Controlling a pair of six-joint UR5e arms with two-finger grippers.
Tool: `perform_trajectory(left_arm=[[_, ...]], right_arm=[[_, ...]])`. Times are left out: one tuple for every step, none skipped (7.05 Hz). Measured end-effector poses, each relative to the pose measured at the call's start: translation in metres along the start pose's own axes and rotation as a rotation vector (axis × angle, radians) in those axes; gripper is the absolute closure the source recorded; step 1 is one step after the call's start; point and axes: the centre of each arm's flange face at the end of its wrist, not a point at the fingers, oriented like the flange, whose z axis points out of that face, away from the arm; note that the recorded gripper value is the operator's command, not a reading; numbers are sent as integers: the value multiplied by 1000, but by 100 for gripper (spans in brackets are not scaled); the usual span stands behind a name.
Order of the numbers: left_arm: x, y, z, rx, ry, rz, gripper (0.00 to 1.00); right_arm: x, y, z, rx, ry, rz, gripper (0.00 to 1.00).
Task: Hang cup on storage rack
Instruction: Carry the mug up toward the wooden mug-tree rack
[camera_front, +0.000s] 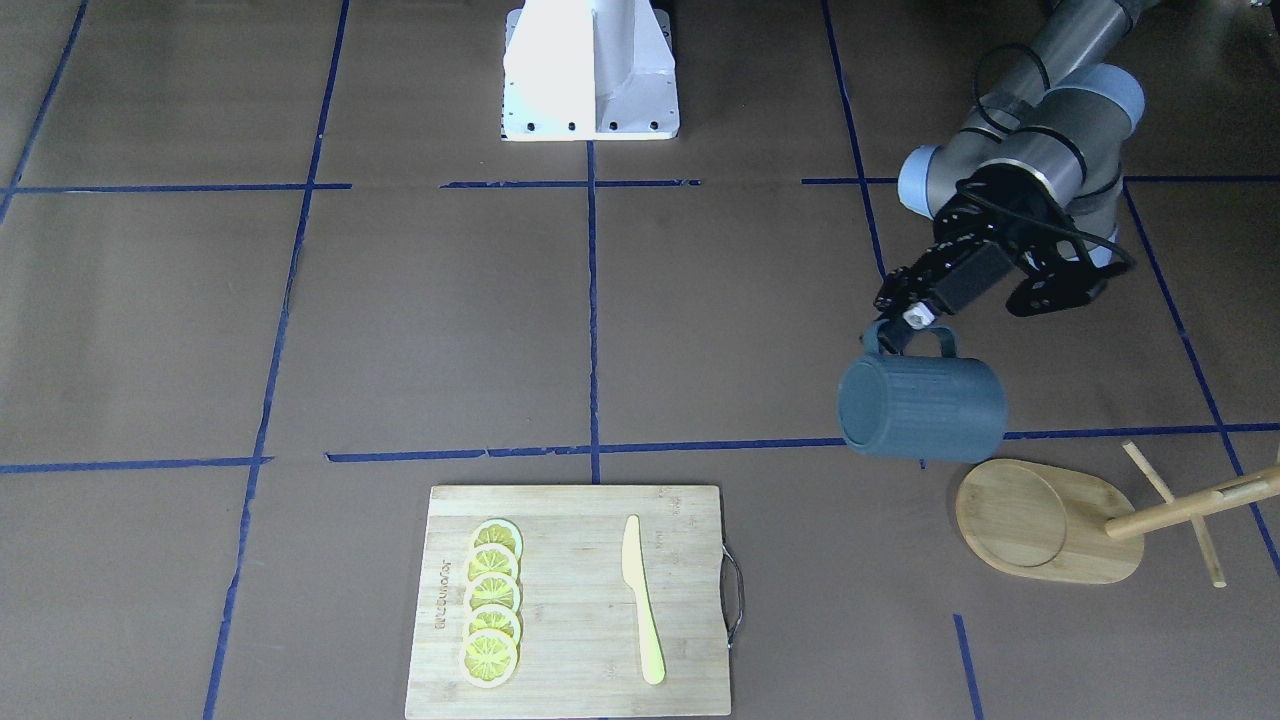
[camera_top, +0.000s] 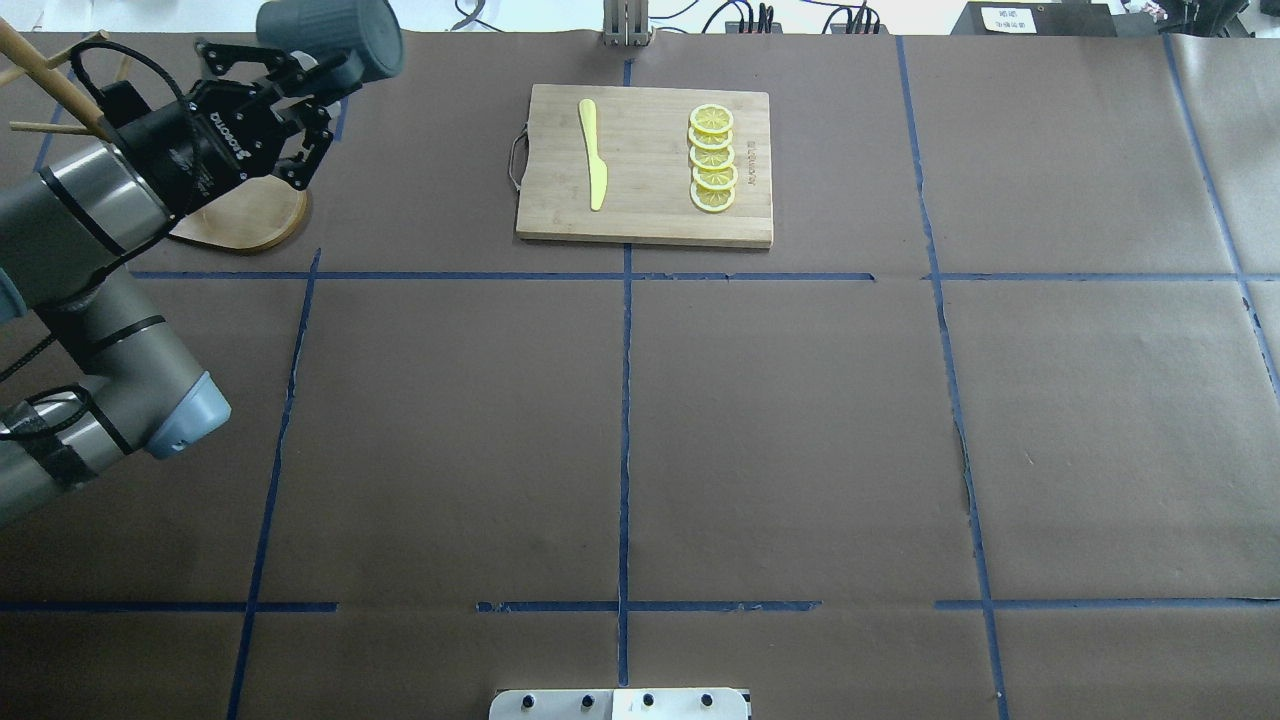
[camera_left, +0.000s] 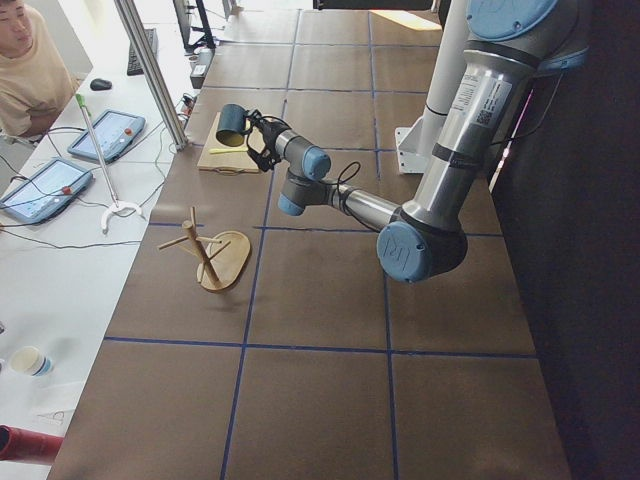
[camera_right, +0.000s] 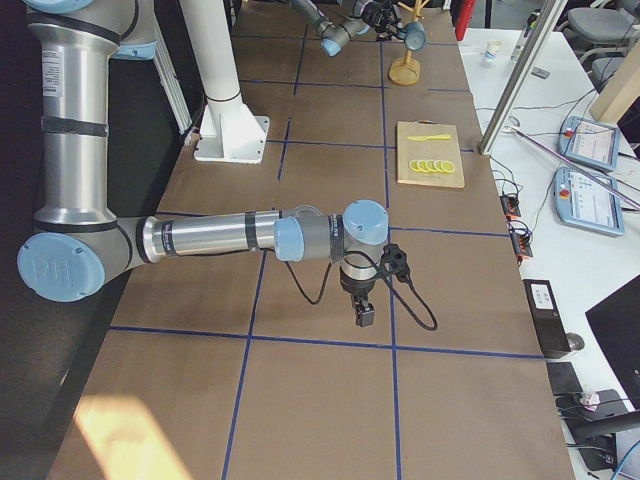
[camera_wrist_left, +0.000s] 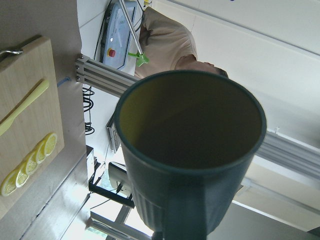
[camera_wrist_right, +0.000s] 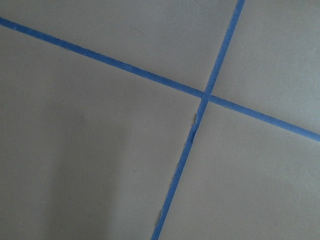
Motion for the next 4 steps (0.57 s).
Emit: perform_trajectory(left_arm=[[5, -29, -12, 12, 38, -49, 100], [14, -56, -24, 30, 70, -97, 100], [25, -84, -36, 64, 95, -125, 100], [33, -105, -46, 90, 111, -131, 100]], right_arm=[[-1, -1, -1, 3, 1, -2, 0], [-2, -1, -3, 6, 2, -5, 0], [-3, -2, -4, 8, 3, -7, 0], [-3, -2, -5, 10, 3, -8, 0]])
